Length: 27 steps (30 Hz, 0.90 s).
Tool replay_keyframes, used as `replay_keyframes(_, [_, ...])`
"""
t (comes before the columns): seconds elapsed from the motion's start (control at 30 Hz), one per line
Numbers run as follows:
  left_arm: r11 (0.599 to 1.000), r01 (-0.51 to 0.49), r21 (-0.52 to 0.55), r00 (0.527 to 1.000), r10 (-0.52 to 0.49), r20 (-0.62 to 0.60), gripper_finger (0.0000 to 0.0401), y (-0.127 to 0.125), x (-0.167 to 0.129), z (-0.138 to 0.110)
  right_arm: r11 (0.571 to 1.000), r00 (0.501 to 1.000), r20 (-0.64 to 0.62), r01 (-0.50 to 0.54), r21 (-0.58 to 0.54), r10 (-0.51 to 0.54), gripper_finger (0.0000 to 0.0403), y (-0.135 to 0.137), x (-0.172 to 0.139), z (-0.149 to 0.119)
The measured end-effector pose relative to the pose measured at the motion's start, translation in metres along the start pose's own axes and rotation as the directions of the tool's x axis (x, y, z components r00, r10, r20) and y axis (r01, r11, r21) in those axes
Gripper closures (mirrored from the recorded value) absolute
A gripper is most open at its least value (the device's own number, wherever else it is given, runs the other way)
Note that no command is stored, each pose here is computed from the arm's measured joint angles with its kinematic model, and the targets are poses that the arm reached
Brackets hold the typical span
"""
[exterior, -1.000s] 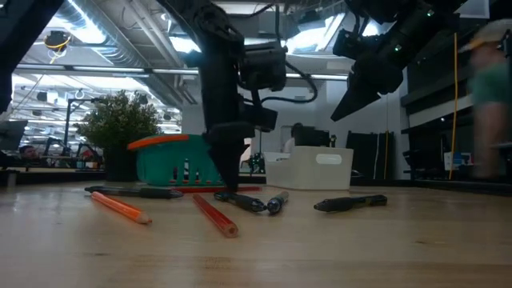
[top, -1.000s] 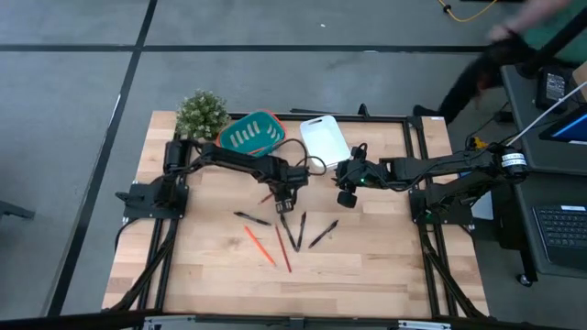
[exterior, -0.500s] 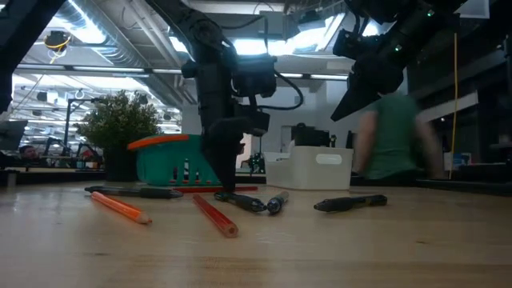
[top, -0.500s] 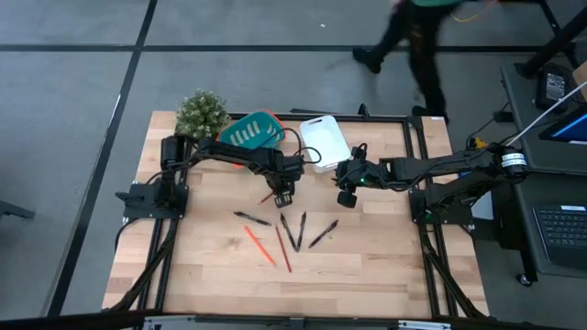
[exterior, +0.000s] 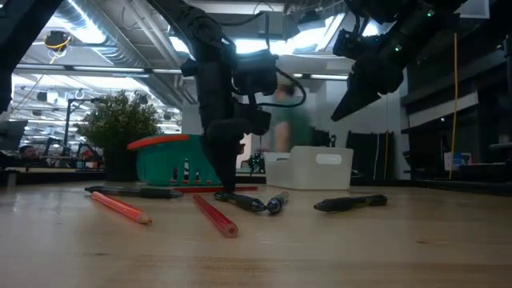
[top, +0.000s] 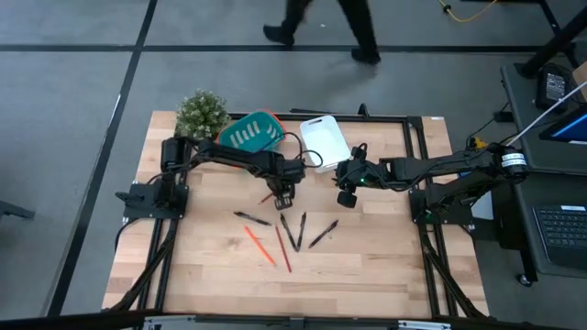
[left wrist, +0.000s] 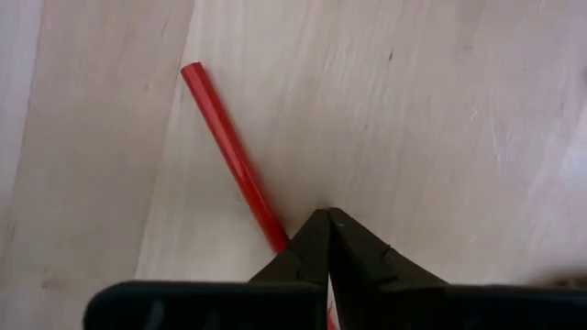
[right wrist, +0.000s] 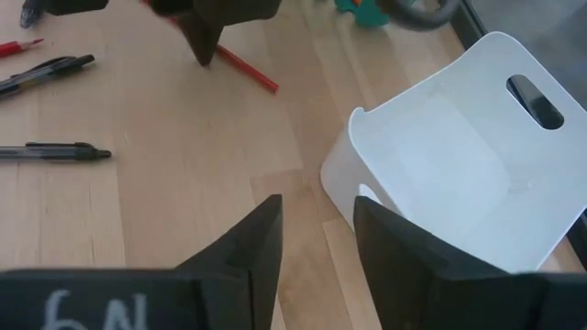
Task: Sort pens & pencils
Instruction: Put the red pencil into the green basket
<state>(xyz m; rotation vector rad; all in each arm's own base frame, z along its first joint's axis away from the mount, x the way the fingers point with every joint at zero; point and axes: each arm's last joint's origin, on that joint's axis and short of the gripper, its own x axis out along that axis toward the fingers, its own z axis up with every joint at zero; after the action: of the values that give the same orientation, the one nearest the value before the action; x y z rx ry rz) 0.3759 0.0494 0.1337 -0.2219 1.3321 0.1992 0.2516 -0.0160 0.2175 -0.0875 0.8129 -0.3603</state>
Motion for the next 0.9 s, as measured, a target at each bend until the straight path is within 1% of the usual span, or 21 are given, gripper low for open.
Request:
replay_keyframes(0.1, [0.997,-0.075,0.024,0.997,0.075,0.002,0.04,-0.014,-0.008,0.006,1.0,1.0,0.0,0.0,-0.001,0.0,0.0264,0.0,0.0,0.0])
replay_keyframes(0.17, [0.995,-0.087,0.038,0.996,0.087,-0.005,0.0398,-0.026,-0.015,0.009,1.0,1.0,0.0,0.0,-0.001,0.0,0.0264,0.0,0.0,0.0])
replay_keyframes(0.23, [0.995,-0.086,0.058,0.996,0.085,0.016,0.0399,-0.036,-0.02,0.011,1.0,1.0,-0.002,0.001,-0.001,-0.001,0.0264,0.0,0.0,0.0])
replay_keyframes(0.43, [0.986,-0.154,0.068,0.988,0.151,0.044,0.0397,-0.05,-0.025,0.011,1.0,1.0,-0.008,0.001,-0.003,-0.001,0.0264,0.0,0.0,-0.001])
replay_keyframes(0.57, [0.969,-0.236,0.078,0.972,0.235,0.021,0.04,-0.048,-0.027,0.007,1.0,1.0,-0.008,0.0,-0.001,0.0,0.0264,0.0,0.0,-0.001])
replay_keyframes(0.67, [0.966,-0.251,0.066,0.968,0.251,0.005,0.0398,-0.044,-0.028,0.007,1.0,1.0,-0.008,0.001,0.0,-0.001,0.0264,0.0,0.0,-0.001])
replay_keyframes(0.83, [0.961,-0.273,0.046,0.962,0.273,0.012,0.0398,-0.039,-0.028,0.009,1.0,1.0,-0.009,0.0,0.0,0.0,0.0264,0.0,0.0,-0.001])
replay_keyframes(0.9, [0.955,-0.291,0.057,0.957,0.291,0.016,0.0396,-0.037,-0.029,0.009,1.0,1.0,-0.009,0.001,0.0,-0.001,0.0264,0.0,0.0,-0.001])
